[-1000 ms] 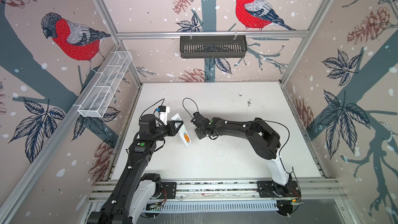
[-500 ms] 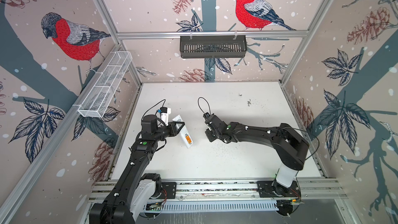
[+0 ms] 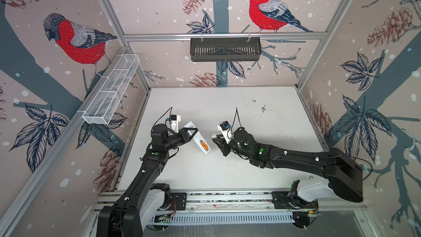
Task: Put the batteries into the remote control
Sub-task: 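Carry the cover to the remote's compartment while the left gripper holds the remote, then lower the cover onto the compartment and release it with the right gripper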
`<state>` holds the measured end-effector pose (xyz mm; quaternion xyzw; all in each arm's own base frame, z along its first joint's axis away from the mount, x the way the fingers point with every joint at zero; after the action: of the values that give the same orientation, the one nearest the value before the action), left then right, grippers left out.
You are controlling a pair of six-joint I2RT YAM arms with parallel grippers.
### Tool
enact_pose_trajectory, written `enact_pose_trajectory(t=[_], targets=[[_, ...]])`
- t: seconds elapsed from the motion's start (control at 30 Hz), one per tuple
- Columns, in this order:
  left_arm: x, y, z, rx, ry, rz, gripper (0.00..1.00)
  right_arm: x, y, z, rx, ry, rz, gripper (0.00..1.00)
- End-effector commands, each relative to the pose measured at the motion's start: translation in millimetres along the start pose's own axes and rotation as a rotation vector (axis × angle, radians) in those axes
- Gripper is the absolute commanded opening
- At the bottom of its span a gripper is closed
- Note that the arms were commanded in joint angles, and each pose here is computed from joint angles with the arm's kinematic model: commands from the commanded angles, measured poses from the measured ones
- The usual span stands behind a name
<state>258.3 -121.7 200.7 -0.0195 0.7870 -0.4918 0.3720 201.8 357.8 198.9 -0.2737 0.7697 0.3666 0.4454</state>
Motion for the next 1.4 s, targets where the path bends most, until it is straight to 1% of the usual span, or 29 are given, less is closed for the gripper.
enact_pose_trajectory(t=[0.0,0.13,0.33,0.6,0.93,1.37], targets=[[-13.5,-17.1,-3.2,0.070,-0.066,-0.011,0.00,-27.9,17.7,-7.7,-0.078,-0.150,-0.008,0.26],[-13.8,-19.3,-6.5,0.087,-0.097,-0.043,0.00,-33.9,28.6,-13.1,-0.117,-0.201,-0.022,0.26],[-15.8,-21.7,-11.2,0.094,-0.139,-0.057,0.00,-34.5,40.1,-8.9,-0.146,-0.220,-0.037,0.26],[-15.3,-26.2,-13.7,0.117,-0.151,-0.061,0.00,-29.4,46.0,1.5,-0.156,-0.203,-0.052,0.25],[-15.4,-29.5,-15.2,0.136,-0.156,-0.065,0.00,-21.0,41.9,10.6,-0.129,-0.172,-0.077,0.25],[-16.4,-33.6,-14.9,0.160,-0.150,-0.061,0.00,-5.3,39.3,14.4,-0.140,-0.113,-0.133,0.25]])
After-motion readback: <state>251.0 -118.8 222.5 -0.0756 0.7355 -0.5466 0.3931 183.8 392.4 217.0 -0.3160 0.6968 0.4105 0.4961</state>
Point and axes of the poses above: each gripper's point midway between its finger pads, its own z axis out along the fingers, its own y axis along the line the jaws close on, x = y × z, the point moved 3 cm from there along -z, back along the fingers, and after that the axes turned 7 degrees about z, right-handed, at the moved point
